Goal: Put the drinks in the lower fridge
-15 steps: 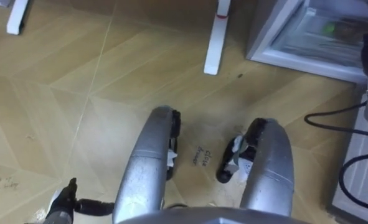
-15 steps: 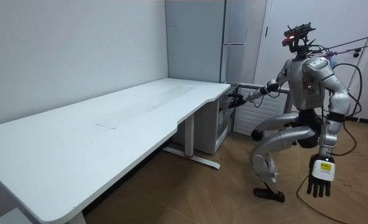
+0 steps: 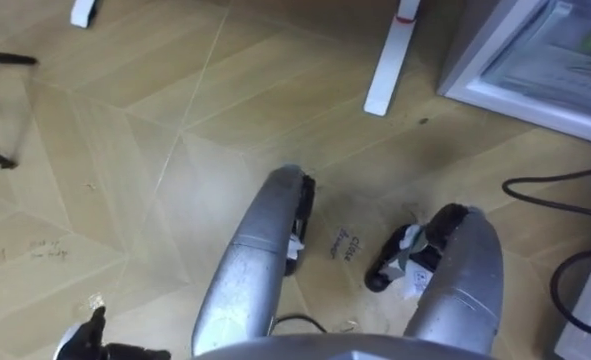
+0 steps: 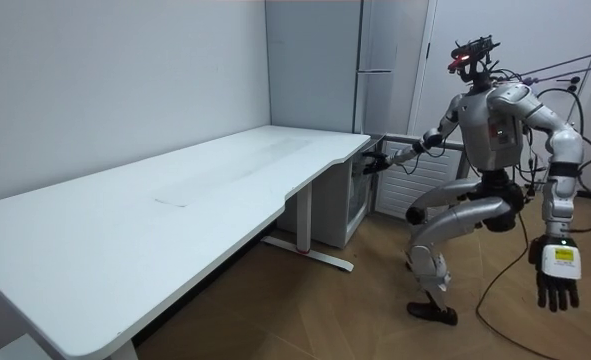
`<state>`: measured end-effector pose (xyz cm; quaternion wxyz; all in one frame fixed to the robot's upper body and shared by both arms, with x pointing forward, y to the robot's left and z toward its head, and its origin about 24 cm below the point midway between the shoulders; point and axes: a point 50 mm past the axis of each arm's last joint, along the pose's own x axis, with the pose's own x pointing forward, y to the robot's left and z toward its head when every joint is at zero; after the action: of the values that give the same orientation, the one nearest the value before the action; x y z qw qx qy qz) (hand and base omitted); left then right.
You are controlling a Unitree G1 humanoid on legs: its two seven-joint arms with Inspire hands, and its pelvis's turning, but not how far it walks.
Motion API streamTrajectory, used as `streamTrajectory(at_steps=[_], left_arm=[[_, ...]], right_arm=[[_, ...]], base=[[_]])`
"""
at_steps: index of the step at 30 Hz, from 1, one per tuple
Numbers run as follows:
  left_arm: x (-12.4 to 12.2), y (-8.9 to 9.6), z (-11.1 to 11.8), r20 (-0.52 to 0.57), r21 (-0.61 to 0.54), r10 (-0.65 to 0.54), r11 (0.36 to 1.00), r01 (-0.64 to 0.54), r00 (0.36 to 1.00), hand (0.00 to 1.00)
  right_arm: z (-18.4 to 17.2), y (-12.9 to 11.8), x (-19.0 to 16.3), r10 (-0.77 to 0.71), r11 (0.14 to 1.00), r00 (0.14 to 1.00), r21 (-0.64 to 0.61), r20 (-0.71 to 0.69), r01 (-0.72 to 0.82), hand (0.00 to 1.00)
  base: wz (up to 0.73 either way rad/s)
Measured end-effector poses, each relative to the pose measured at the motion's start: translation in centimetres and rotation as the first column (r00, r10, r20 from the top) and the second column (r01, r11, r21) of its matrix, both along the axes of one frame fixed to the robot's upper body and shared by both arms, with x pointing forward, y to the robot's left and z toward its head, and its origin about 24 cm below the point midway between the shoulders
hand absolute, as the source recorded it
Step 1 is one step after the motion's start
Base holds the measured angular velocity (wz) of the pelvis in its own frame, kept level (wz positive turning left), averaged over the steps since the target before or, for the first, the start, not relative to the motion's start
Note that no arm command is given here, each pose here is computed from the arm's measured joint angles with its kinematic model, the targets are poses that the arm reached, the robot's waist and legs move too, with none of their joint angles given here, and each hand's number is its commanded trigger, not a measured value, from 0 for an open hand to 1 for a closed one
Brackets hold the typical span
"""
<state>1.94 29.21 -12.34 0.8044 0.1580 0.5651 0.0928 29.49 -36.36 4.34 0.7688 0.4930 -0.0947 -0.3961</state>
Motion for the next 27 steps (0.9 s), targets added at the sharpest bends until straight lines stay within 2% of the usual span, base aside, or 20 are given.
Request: streamTrajectory(at_steps=[5,10,19,21,24,27], left_arm=[[-1.0,0.2,0.3,0.002,-0.01,0.004,1.0,-0.004,1.0,0.0],[-1.4,1.7,1.0,-0.007,0.018,0.011,1.0,-0.011,1.0,0.0],[-1.8,1.5,1.0,-0.018,0.002,0.001,1.0,-0.001,1.0,0.0],[-1.8,1.5,1.0,-0.016,0.002,0.0,1.0,0.0,1.0,0.0],[-1.8,1.6,1.0,-0.012,0.003,0.001,1.0,-0.001,1.0,0.0],[-1.6,1.5,1.0,-0.002,0.006,-0.001,1.0,0.001,1.0,0.0]], right_arm=[[0.3,-0.1,0.1,-0.009,1.0,1.0,-0.009,0.013,0.009,0.0],[-0.1,0.5,0.2,-0.007,1.0,1.0,0.007,0.006,0.007,0.0],[-0.4,1.5,0.9,0.038,0.999,0.999,0.029,0.001,-0.038,0.0],[-0.3,1.9,1.3,0.08,0.996,0.997,0.029,-0.001,-0.08,0.0],[0.1,3.8,2.7,0.229,0.973,0.973,0.006,0.008,-0.229,0.0],[0.0,4.4,3.0,0.266,0.964,0.964,0.006,-0.002,-0.266,0.0]], base=[[-0.06],[0.09],[0.07],[-0.02],[0.08],[0.28]])
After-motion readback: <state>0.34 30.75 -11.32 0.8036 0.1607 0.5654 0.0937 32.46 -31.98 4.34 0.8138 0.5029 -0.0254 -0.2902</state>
